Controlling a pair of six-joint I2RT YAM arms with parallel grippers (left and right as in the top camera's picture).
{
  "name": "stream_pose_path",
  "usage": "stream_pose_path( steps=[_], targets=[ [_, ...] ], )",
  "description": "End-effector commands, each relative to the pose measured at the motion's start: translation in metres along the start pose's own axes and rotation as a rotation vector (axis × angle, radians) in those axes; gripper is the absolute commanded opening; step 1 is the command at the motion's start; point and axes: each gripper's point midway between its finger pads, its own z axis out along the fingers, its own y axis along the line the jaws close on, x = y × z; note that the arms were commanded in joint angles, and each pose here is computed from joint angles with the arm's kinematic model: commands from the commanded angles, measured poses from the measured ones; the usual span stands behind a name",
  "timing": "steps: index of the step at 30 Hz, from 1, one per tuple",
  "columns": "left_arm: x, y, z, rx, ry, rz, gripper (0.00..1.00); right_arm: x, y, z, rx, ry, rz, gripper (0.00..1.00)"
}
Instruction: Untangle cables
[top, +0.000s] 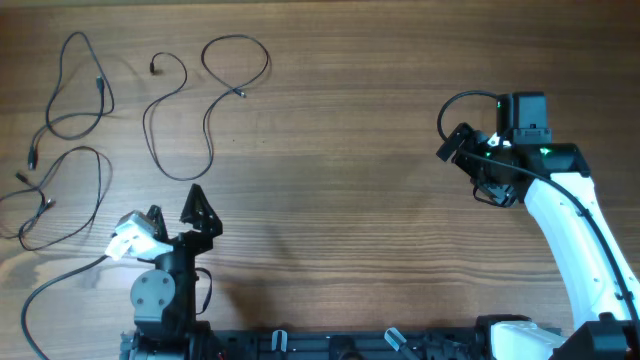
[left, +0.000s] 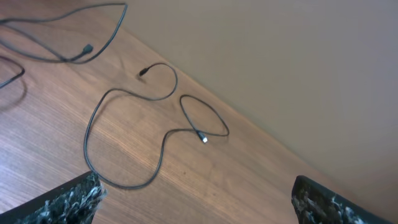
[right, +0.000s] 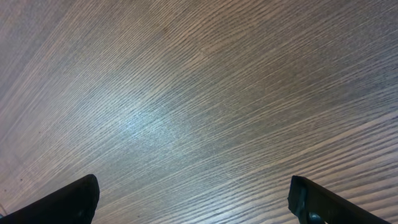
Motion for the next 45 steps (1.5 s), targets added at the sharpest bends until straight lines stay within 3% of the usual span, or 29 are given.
stream_pose_path(
  steps=[1,7,36,39,43,45],
  targets=[
    [0.008,0.004,0.005,0.007,-0.007,0.068,1.0,0.0,0.003,-0.003,-0.018,-0.003,0.0,1.0],
    [0.011,-0.003,0.005,0.052,0.003,0.215,1.0,0.0,0.003,-0.003,-0.018,-0.003,0.0,1.0],
    [0.006,-0.002,0.007,0.05,-0.032,0.208,1.0,0.0,0.003,-0.003,-0.018,-0.003,0.0,1.0],
    [0.012,-0.01,0.009,0.11,-0.03,0.206,1.0,0.0,0.003,-0.003,-0.018,-0.003,0.001,1.0],
    [0.028,-0.027,0.005,0.23,0.028,0.383,1.0,0.0,0.003,-0.003,-0.018,-0.003,0.0,1.0],
    [0.027,-0.027,0.005,0.228,0.026,0.394,1.0,0.0,0.003,-0.003,-0.018,-0.003,0.0,1.0]
  ],
)
